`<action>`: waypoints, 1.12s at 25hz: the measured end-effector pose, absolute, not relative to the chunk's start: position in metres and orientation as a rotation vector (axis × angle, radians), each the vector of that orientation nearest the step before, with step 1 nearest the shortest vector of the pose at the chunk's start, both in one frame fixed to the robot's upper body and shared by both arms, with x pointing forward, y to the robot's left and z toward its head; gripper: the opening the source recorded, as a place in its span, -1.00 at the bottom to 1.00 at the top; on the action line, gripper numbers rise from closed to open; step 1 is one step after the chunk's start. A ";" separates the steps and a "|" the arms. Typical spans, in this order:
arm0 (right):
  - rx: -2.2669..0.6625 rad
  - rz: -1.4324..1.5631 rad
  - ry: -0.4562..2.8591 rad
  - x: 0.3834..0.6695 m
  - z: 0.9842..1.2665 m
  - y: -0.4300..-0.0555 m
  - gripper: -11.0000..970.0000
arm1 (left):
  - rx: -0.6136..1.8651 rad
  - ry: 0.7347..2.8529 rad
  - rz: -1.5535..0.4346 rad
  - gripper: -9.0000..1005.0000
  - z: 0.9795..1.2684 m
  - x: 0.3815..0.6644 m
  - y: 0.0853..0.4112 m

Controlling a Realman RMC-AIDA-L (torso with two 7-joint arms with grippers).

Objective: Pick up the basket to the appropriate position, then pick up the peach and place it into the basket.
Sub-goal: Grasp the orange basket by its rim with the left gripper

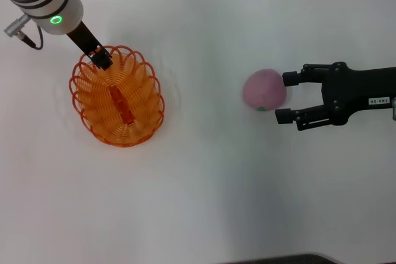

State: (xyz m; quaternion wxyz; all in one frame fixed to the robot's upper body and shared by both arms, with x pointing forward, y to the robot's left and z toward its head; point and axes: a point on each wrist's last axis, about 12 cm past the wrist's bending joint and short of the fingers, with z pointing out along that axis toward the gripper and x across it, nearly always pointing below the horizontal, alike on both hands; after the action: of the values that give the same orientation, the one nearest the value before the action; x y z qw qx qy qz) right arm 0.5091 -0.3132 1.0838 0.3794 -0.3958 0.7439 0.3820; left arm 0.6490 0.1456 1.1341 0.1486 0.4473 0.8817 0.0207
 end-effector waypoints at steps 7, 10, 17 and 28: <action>-1.008 0.973 1.902 0.509 1.083 -0.313 0.95 | 1.290 2.529 0.058 -0.32 1.134 0.649 0.145; -1.008 0.973 1.902 0.509 1.083 -0.313 0.95 | 1.292 2.526 0.055 -0.51 1.136 0.649 0.144; -1.008 0.970 1.902 0.510 1.083 -0.313 0.95 | 1.286 2.533 0.046 -0.75 1.136 0.648 0.143; -1.003 0.964 1.904 0.510 1.083 -0.314 0.95 | 1.053 2.647 -0.256 -0.82 1.177 0.641 0.165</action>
State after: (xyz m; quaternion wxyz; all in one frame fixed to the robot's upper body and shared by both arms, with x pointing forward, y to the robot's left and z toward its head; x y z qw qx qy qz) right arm 0.5101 -0.3136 1.0832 0.3819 -0.3931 0.7462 0.3779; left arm 0.6413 0.1647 1.1768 0.1400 0.3646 0.9163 -0.0884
